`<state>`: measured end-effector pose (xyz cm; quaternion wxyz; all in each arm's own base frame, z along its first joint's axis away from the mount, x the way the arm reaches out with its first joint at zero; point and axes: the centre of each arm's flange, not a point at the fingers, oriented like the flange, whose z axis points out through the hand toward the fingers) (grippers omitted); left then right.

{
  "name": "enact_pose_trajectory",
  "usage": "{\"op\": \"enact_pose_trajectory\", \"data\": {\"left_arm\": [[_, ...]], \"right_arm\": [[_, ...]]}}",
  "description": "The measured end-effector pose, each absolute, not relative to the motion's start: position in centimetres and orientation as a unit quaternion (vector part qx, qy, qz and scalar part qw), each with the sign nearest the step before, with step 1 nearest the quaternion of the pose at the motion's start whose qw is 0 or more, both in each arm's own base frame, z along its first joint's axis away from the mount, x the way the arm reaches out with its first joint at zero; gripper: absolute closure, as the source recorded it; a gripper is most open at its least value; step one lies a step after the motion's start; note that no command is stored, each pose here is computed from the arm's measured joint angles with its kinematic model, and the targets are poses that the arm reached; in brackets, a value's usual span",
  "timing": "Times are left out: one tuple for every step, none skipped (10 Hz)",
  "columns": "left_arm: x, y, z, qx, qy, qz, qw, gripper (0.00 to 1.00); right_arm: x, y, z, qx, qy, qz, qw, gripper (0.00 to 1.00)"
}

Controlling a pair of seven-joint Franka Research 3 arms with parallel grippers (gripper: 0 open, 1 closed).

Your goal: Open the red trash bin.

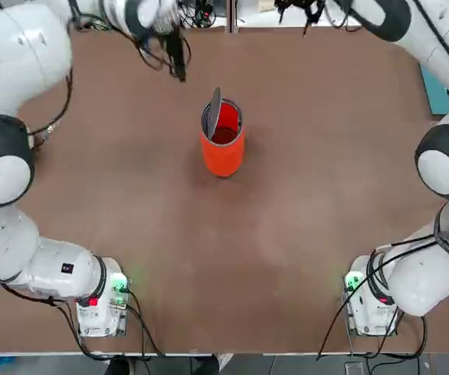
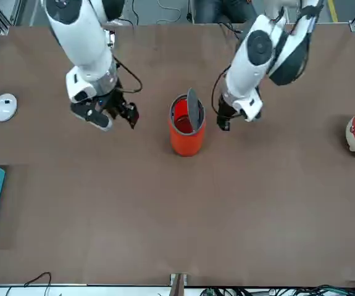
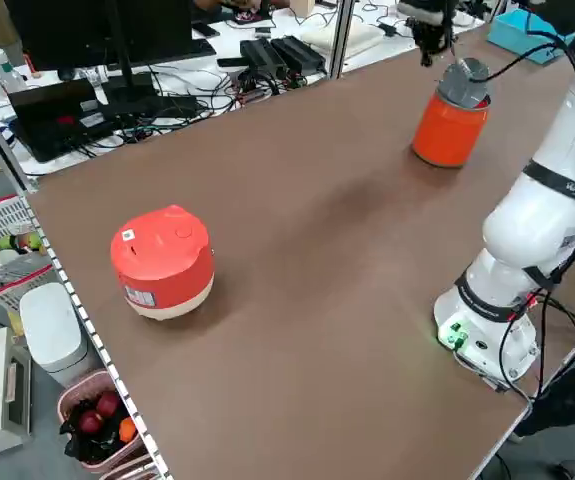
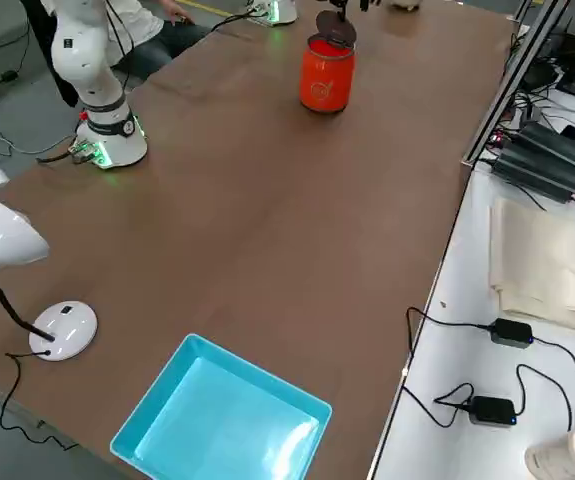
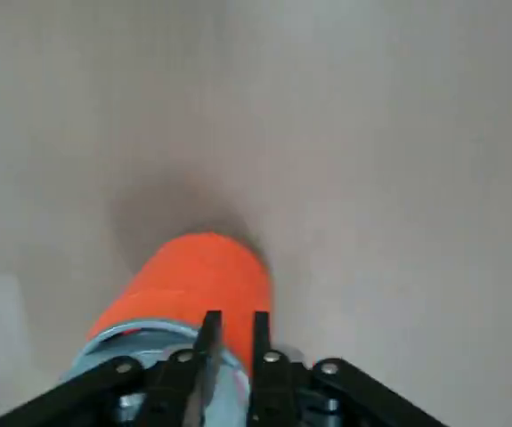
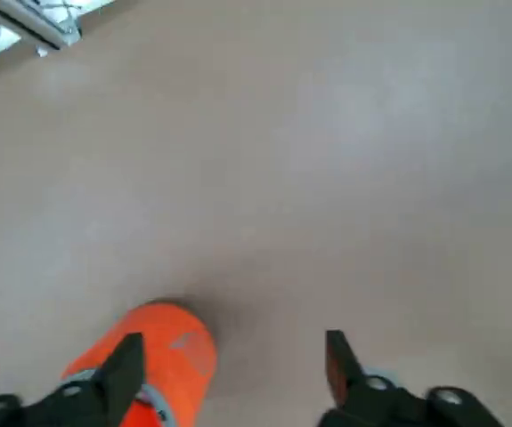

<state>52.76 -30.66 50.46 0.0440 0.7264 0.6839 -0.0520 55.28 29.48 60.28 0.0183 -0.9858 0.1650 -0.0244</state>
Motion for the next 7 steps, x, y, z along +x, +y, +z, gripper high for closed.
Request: {"op": "enact_pose_trajectory", "data": {"left_arm": [[54.6,-28.0,53.8,0.741,0.668,-0.043,0.061,0.57],[56.0,-25.6,56.8,0.753,0.652,-0.031,0.078,0.41],[56.9,-23.3,58.9,0.771,0.632,-0.011,0.082,0.28],[57.3,-21.6,59.8,0.796,0.601,0.004,0.073,0.13],[57.1,-20.1,60.2,0.828,0.559,0.009,0.055,0.01],[57.0,-17.6,60.7,0.857,0.514,0.004,0.036,0.0],[57.0,-14.7,61.4,0.88,0.475,-0.001,0.023,0.0]], "right_arm": [[55.7,25.8,61.7,-0.99,0.138,-0.017,0.009,0.0],[56.1,21.7,63.3,-0.992,0.125,-0.016,0.008,0.0],[56.5,17.4,64.8,-0.993,0.116,-0.022,0.011,0.0],[56.7,13.4,65.9,-0.994,0.106,-0.025,0.011,0.0],[56.8,10.0,66.7,-0.995,0.097,-0.028,0.012,0.0],[56.6,6.6,67.4,-0.996,0.084,-0.031,0.011,0.0],[56.3,3.2,67.8,-0.997,0.067,-0.033,0.01,0.0]]}}
